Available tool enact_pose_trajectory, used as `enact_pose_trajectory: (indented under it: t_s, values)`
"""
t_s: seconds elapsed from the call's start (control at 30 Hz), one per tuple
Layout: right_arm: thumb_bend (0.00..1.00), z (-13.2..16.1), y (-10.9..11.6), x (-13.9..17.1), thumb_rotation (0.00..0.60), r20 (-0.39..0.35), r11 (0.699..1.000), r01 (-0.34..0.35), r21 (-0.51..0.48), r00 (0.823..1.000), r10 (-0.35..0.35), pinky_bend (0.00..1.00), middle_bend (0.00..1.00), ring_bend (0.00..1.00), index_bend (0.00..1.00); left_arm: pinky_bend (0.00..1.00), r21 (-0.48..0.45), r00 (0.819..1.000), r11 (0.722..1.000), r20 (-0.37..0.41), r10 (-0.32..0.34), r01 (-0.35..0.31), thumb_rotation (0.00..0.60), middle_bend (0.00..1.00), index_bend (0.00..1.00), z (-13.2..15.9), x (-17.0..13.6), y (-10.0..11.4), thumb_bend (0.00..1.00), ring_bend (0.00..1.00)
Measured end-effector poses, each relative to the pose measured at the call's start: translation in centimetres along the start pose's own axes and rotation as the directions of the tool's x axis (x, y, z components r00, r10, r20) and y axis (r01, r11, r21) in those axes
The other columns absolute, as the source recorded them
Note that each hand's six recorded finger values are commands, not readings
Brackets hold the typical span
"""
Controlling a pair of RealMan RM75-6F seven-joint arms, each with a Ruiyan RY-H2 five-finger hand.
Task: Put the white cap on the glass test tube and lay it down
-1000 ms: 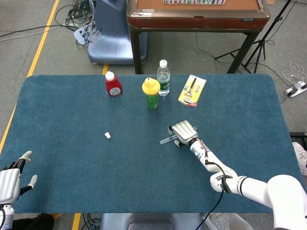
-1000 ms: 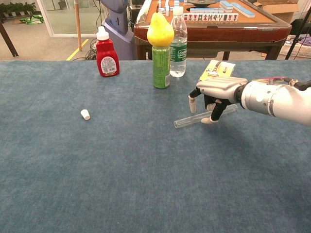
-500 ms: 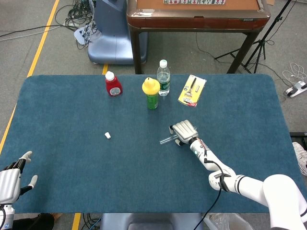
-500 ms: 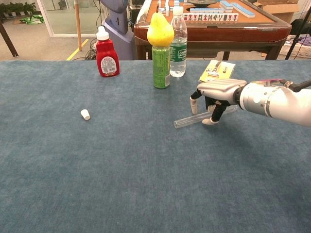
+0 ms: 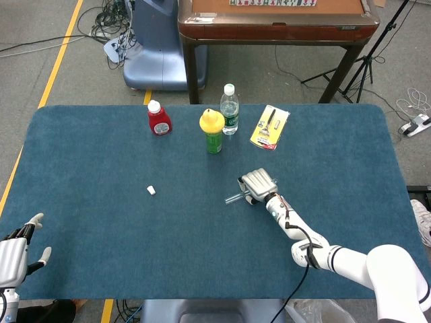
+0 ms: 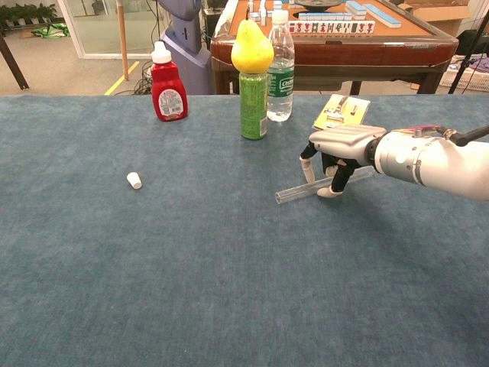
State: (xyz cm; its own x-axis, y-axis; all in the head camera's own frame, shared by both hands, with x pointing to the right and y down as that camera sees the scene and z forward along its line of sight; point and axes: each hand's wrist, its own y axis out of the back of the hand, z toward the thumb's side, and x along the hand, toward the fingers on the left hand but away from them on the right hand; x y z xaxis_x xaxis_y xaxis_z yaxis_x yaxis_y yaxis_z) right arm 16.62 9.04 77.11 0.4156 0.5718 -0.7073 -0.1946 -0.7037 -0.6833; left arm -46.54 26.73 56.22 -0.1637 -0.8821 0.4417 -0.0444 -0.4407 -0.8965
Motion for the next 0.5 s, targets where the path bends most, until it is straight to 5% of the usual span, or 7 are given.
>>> enact_pose_trajectory:
  t_s: [0.5]
  values:
    - [0.43,0.12,0.17,-0.14,0.6,0.003,1.0,0.002,-0.018,1.0,-0.002,1.0,1.0,1.0,0.65,0.45,0.001,1.0,1.0,0.002,0.01,-0.01,0.6,0.32,0.18,-0.2,0.23,0.38,0.27,0.34]
